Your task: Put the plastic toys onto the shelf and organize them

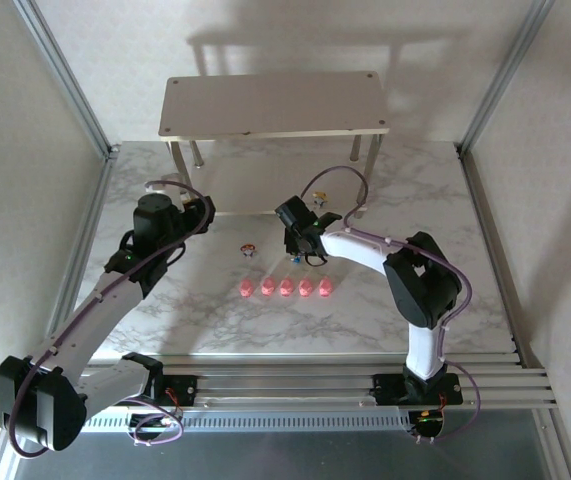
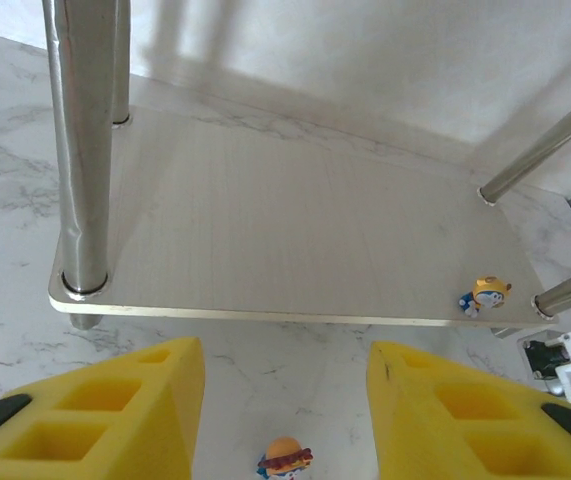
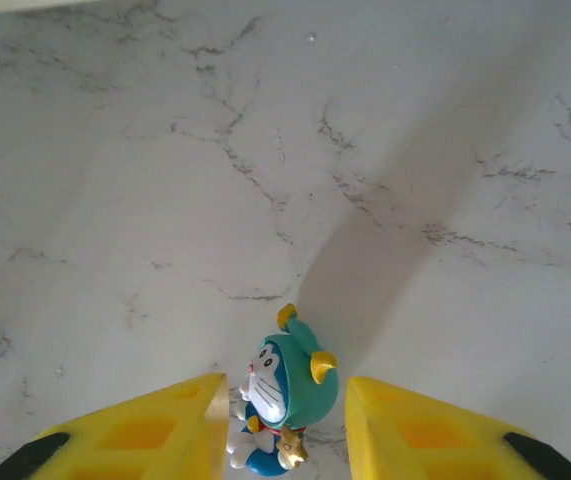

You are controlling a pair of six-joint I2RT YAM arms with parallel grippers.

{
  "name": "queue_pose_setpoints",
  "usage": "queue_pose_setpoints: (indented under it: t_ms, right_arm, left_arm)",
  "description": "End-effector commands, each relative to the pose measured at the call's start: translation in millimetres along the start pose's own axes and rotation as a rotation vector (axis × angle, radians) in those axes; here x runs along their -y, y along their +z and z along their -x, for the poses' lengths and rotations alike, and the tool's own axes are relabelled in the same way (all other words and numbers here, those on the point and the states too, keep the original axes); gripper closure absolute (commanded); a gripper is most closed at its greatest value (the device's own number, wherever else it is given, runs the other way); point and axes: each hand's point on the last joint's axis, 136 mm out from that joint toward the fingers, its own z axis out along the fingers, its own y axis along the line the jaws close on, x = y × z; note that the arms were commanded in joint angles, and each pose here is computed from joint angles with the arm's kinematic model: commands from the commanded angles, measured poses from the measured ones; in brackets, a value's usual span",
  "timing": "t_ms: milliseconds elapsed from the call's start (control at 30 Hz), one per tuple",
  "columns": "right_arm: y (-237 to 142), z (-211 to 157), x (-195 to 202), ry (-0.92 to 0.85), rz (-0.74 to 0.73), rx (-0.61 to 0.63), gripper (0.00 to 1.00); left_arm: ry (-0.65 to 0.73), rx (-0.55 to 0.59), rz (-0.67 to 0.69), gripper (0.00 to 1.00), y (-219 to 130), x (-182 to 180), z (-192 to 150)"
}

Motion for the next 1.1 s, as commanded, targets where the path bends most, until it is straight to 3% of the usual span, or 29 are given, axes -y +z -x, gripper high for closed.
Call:
queue_pose_setpoints:
  t_ms: [0, 700, 1067]
  right_arm:
    - [4.3, -1.6, -0.3, -0.026, -0.009, -0.033, 0.64]
    - [25.5, -1.8, 9.2, -0.022, -0.032, -0.075, 0.64]
    - [22.9, -8.4, -0.6, -0.015, 0.035, -0.105, 0.64]
  left_arm:
    - [0.009, 0.007, -0.008, 0.53, -4.7, -2.4, 1.9]
    - [0.001, 0.01, 0.011, 0.53, -3.9, -13.1, 2.7]
    - [-0.004, 0.007, 0.015, 0.53, -2.6, -16.8, 0.1]
